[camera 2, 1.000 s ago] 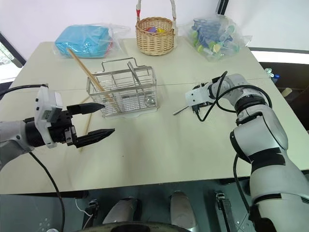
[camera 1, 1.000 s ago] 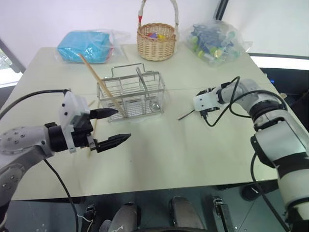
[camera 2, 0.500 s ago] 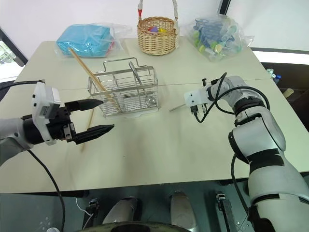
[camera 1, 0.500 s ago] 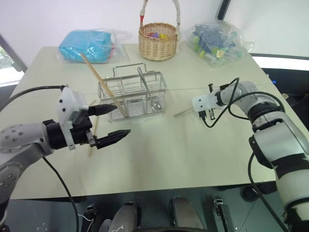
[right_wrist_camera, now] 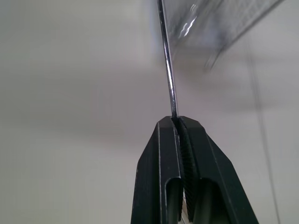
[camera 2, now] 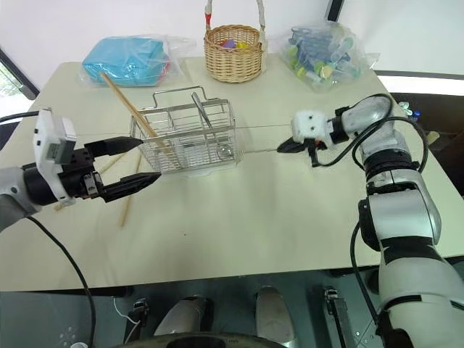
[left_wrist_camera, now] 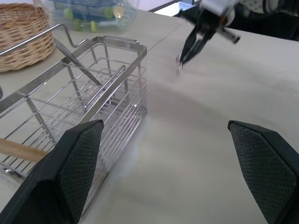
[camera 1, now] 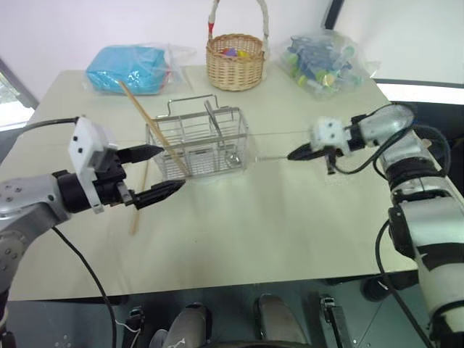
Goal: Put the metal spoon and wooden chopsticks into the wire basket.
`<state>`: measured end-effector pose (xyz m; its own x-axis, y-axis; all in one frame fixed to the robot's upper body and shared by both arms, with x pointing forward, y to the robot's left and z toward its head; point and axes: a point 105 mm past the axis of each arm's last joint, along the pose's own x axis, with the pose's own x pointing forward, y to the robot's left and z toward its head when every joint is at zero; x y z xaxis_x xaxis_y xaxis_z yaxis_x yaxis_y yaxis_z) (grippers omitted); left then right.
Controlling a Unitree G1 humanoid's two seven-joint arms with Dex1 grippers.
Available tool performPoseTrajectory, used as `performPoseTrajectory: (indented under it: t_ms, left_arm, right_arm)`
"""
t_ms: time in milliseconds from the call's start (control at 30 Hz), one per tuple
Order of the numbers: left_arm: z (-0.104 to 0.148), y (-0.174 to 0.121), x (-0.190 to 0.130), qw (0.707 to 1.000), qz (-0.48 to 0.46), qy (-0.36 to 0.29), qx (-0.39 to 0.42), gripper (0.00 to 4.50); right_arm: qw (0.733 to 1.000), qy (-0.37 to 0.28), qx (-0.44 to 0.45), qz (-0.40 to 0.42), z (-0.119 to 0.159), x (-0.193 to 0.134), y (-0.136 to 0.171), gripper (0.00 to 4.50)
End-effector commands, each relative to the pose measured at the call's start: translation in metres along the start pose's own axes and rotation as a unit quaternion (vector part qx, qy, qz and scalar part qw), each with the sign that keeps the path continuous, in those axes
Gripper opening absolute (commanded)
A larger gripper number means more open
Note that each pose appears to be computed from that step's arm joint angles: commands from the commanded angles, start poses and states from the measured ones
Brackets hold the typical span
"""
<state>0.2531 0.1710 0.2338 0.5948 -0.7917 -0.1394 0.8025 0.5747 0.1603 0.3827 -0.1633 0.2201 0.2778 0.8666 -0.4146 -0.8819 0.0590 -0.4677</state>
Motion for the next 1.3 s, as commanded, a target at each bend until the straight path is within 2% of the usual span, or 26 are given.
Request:
performPoseTrajectory:
  t_ms: [33, 133, 200, 300, 400, 533, 667, 833, 933, 1133, 1167, 1300]
  left_arm:
    - [0.013, 0.01, -0.009, 0.999, 0.022, -0.014, 0.033, 4.5]
    - [0.013, 0.013, -0.01, 0.999, 0.026, -0.014, 0.036, 4.5]
    - [0.014, 0.016, -0.011, 0.999, 0.028, -0.015, 0.038, 4.5]
    - [0.014, 0.018, -0.011, 0.998, 0.031, -0.015, 0.043, 4.5]
    - [0.016, 0.019, -0.012, 0.998, 0.038, -0.019, 0.046, 4.5]
    - [0.016, 0.02, -0.014, 0.998, 0.041, -0.019, 0.047, 4.5]
    - [0.018, 0.02, -0.016, 0.997, 0.053, -0.023, 0.05, 4.5]
    - [0.018, 0.02, -0.018, 0.997, 0.061, -0.025, 0.05, 4.5]
    - [0.018, 0.02, -0.019, 0.996, 0.067, -0.026, 0.049, 4.5]
    - [0.018, 0.021, -0.02, 0.996, 0.074, -0.029, 0.047, 4.5]
    - [0.017, 0.022, -0.021, 0.996, 0.076, -0.029, 0.046, 4.5]
    - [0.015, 0.027, -0.026, 0.995, 0.093, -0.027, 0.04, 4.5]
  right_arm:
    - [0.988, -0.141, 0.043, -0.037, 0.063, -0.013, -0.012, 0.07]
    - [0.972, -0.206, 0.095, -0.052, 0.093, -0.012, -0.01, 0.07]
    - [0.949, -0.268, 0.149, -0.076, 0.118, -0.007, -0.016, 0.07]
    - [0.921, -0.305, 0.218, -0.11, 0.13, 0.002, -0.023, 0.07]
    - [0.903, -0.319, 0.25, -0.14, 0.132, 0.015, -0.026, 0.07]
    - [0.896, -0.322, 0.265, -0.154, 0.133, 0.031, -0.025, 0.07]
    - [0.894, -0.306, 0.288, -0.156, 0.121, 0.058, -0.017, 0.07]
    - [0.887, -0.29, 0.319, -0.168, 0.103, 0.07, -0.015, 0.07]
    - [0.882, -0.287, 0.33, -0.177, 0.098, 0.073, -0.015, 0.94]
    - [0.875, -0.281, 0.332, -0.212, 0.093, 0.067, -0.025, 4.09]
    - [0.876, -0.28, 0.329, -0.216, 0.093, 0.064, -0.026, 4.46]
    - [0.886, -0.279, 0.301, -0.216, 0.099, 0.044, -0.029, 4.46]
